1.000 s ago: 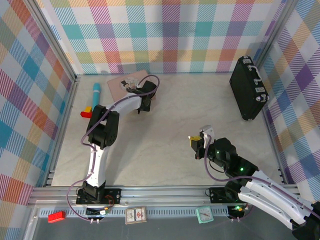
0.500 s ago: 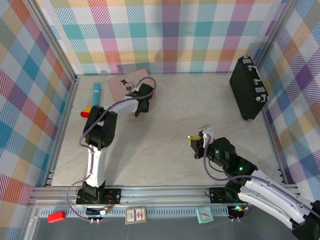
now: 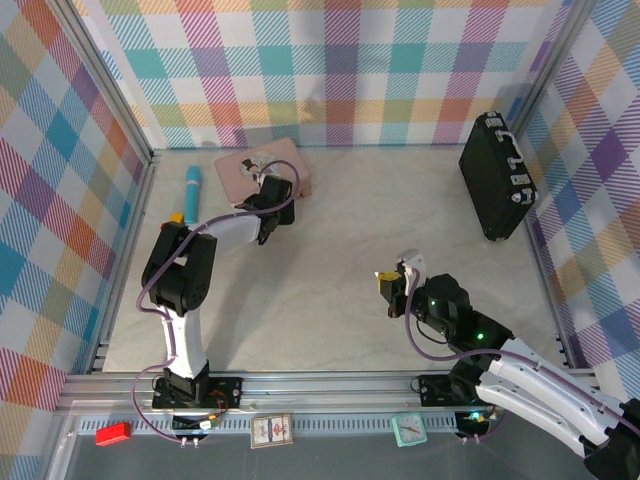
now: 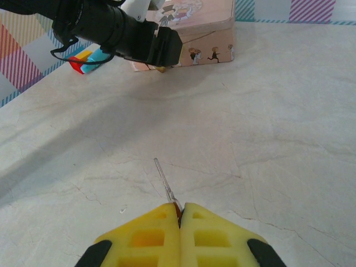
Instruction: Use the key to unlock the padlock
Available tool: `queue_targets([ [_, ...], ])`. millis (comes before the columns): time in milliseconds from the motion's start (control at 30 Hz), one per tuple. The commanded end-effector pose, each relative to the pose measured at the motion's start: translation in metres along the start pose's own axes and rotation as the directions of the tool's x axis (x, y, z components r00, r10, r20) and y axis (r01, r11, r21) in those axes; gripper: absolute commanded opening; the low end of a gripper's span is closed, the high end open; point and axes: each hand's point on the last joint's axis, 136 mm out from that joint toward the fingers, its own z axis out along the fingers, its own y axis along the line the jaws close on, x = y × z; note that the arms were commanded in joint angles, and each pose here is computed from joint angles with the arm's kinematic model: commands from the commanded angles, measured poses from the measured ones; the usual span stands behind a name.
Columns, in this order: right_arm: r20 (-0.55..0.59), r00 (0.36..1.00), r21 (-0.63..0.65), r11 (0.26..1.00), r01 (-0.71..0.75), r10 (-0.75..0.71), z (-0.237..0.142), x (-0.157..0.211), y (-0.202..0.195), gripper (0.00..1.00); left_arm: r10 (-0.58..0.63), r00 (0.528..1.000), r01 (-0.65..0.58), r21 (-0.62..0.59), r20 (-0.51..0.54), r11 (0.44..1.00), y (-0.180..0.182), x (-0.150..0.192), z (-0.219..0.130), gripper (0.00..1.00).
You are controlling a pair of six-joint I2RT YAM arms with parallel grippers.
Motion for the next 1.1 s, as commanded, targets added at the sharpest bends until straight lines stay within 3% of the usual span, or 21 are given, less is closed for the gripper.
queue_targets([
  [0, 0.033, 0.999, -0.020, 1.000, 0.006, -0.006, -0.002, -0.008, 0.004, 0.00, 0.014, 1.000, -0.014, -0.030, 0.011, 0.999, 0.004, -0.011, 0.011, 0.72],
  [433, 0.035, 0.999, -0.013, 1.000, 0.009, -0.008, -0.002, -0.008, 0.002, 0.00, -0.009, 0.998, 0.007, -0.027, -0.070, 1.000, 0.006, -0.005, 0.035, 0.68],
  [767, 0.028, 1.000, -0.015, 1.000, 0.008, -0.008, 0.000, -0.006, 0.003, 0.00, -0.132, 0.989, 0.132, -0.001, -0.073, 0.991, 0.004, 0.001, 0.032, 0.51],
  [1067, 0.032, 0.999, -0.017, 1.000, 0.006, -0.006, -0.002, -0.007, 0.003, 0.00, -0.292, 0.952, 0.295, 0.017, -0.090, 0.955, 0.012, 0.004, 0.041, 0.41],
])
